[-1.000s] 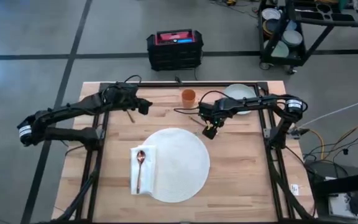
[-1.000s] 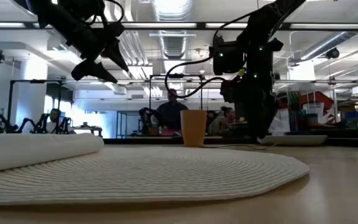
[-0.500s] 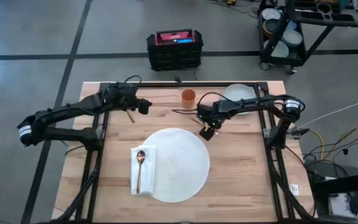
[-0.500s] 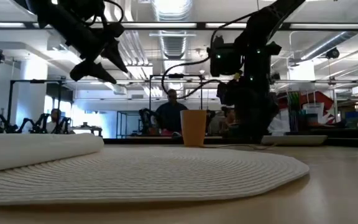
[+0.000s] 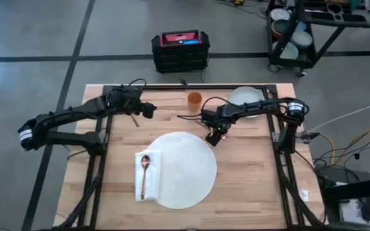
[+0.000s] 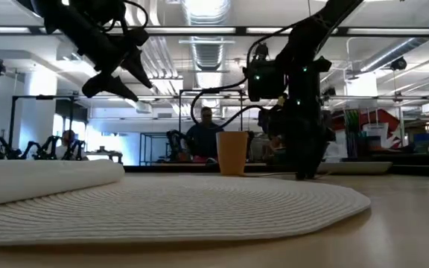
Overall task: Set table place
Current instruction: Put the gold fork on the white mat
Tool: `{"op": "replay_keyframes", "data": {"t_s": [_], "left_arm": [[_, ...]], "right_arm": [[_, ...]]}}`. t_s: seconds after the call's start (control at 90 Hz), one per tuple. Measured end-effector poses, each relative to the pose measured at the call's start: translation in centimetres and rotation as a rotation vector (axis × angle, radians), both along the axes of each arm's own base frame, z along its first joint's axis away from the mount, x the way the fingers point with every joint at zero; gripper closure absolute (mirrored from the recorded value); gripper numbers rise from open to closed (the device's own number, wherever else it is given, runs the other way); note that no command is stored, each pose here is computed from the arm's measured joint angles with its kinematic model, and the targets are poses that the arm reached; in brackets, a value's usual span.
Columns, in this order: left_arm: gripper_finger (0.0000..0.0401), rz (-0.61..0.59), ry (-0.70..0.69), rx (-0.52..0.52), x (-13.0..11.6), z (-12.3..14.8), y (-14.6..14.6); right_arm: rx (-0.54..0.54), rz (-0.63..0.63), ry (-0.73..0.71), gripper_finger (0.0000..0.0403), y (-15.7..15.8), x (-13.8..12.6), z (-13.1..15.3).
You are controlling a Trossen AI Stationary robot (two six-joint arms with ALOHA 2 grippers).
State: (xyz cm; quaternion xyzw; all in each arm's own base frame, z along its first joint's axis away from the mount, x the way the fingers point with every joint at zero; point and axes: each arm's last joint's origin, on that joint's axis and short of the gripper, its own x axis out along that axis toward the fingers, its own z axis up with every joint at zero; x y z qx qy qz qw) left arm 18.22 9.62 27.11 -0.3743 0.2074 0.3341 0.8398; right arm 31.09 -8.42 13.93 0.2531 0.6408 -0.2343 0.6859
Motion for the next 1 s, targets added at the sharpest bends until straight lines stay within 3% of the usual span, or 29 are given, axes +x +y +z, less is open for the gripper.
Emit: {"op": "replay_keyframes", "data": {"t_s": [0.233,0.544,1.0], "left_arm": [[0.0184,-0.009,0.009,0.009,0.0,0.0,0.0],[0.0184,-0.015,0.013,0.016,0.0,0.0,0.0],[0.0184,-0.018,0.041,0.062,-0.1,-0.1,0.1]], "right_arm": [[0.006,-0.006,-0.017,0.0311,0.0,0.2,0.1],[-0.002,-0.022,-0.019,0.0392,-0.1,0.3,0.1],[0.036,0.033,0.114,0.0403,0.4,-1.2,1.5]]}}
